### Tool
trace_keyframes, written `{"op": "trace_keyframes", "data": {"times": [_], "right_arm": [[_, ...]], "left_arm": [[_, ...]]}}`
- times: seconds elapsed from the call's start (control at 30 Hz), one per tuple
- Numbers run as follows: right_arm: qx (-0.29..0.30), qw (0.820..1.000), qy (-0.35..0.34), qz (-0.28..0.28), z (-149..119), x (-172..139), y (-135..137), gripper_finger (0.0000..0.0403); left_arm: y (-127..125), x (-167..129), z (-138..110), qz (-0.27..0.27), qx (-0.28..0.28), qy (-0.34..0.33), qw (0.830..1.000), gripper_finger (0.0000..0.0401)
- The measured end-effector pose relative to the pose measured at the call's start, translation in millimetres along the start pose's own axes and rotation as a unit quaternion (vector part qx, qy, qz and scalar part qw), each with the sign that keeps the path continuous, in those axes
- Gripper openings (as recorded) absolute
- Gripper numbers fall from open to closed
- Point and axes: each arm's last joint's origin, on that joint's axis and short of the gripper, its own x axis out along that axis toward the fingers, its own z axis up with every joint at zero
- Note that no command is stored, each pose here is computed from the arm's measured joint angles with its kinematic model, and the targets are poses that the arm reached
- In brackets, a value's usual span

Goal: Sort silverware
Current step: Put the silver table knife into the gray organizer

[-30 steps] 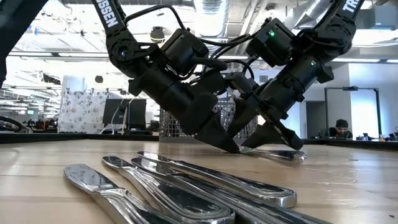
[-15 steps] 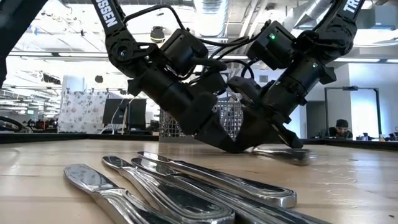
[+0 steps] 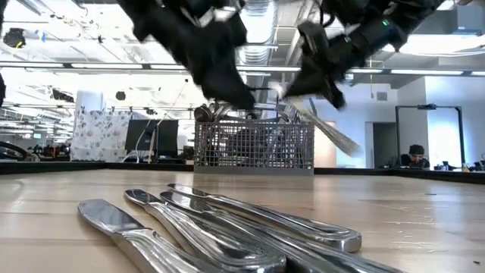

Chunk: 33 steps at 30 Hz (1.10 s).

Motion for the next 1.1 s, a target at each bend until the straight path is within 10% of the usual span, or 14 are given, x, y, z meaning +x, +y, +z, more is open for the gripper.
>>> {"op": "trace_keyframes", "data": {"times": [0.13, 0.37, 0.73, 0.93, 1.1], "right_arm": [[-0.058, 0.983, -0.172, -0.011, 62, -14, -20, 0.0001], [-0.205, 0.900, -0.383, -0.028, 138, -18, -55, 0.0000], [-0.139, 0.945, -0.282, -0.093, 144, 35, -127, 0.0019], [-0.169, 0.954, -0.234, -0.084, 147, 11, -114, 0.0104], [-0.139, 0.978, -0.120, 0.101, 135, -34, -59, 0.0162]], "left_arm": [[1, -53, 23, 0.010, -0.033, -0.063, 0.997, 0.0137], [4, -105, 31, 0.031, -0.053, -0.099, 0.993, 0.0137], [3, -108, 8, 0.056, -0.079, 0.012, 0.995, 0.0137], [2, -108, 9, 0.059, -0.063, 0.011, 0.996, 0.0137], [0, -107, 9, 0.057, -0.056, 0.011, 0.997, 0.0137]]}}
